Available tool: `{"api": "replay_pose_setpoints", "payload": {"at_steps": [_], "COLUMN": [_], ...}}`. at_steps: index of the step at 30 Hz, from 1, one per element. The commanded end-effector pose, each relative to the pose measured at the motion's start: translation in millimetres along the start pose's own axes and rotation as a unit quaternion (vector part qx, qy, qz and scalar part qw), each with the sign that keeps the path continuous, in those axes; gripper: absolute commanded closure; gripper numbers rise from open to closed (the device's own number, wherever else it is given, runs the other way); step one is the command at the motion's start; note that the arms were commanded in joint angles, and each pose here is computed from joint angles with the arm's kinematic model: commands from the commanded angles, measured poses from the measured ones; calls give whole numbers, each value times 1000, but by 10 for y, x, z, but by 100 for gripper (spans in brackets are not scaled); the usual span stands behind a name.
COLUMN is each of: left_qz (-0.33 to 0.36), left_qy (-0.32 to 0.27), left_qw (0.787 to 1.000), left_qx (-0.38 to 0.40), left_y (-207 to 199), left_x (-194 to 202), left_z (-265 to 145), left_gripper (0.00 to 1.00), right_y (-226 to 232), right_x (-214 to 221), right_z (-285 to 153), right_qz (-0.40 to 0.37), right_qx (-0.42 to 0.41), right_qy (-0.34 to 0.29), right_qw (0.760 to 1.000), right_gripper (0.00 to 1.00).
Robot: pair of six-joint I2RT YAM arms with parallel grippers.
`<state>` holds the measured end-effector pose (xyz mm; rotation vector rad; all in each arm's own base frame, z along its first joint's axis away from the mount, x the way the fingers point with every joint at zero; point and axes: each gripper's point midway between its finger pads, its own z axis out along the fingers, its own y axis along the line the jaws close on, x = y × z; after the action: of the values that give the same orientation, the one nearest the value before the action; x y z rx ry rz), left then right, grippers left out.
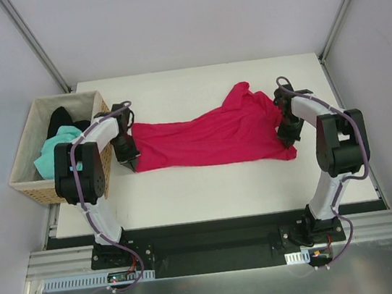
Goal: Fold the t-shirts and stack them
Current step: Fold the flattened tshirt in 1/3 of the way
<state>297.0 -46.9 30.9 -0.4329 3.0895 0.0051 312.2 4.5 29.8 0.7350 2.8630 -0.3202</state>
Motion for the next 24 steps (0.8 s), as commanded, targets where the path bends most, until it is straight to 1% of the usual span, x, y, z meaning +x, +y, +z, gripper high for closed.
{"api": "replay_pose_setpoints", "payload": {"at_steps": [1,14,16,17,18,19,20,22,24], "left_qz": [-1,-10,-10,-11,-11,-11,-11,-11,-11], "left_qy": [-16,-10,-9,-10,-8,-9,-8,-7,-6], "left_qw": [1000,1000,1000,1000,1000,1000,1000,1000,1000], "left_qx": [-18,-22,-22,-21,-21,-20,-20,-19,-20], "left_y": [142,203,200,198,197,191,193,187,193], "left_x": [24,103,103,99,105,98,102,101,109], "left_z": [-197,-176,-180,-180,-176,-179,-175,-171,-168], "left_gripper": [100,100,100,100,100,100,100,100,100], "right_y": [-126,-142,-132,-132,-125,-125,-123,-120,-127], "right_x": [-84,-121,-136,-144,-144,-150,-159,-185,-216], "right_z": [-22,20,10,5,6,6,5,-12,-38], "right_qz": [-20,-34,-34,-33,-34,-34,-34,-35,-36], "right_qx": [28,36,37,36,36,35,36,36,37], "right_qy": [3,9,8,8,9,9,8,6,1], "right_qw": [999,999,999,999,999,999,999,999,999], "right_gripper": [99,99,93,85,83,78,77,72,71]}}
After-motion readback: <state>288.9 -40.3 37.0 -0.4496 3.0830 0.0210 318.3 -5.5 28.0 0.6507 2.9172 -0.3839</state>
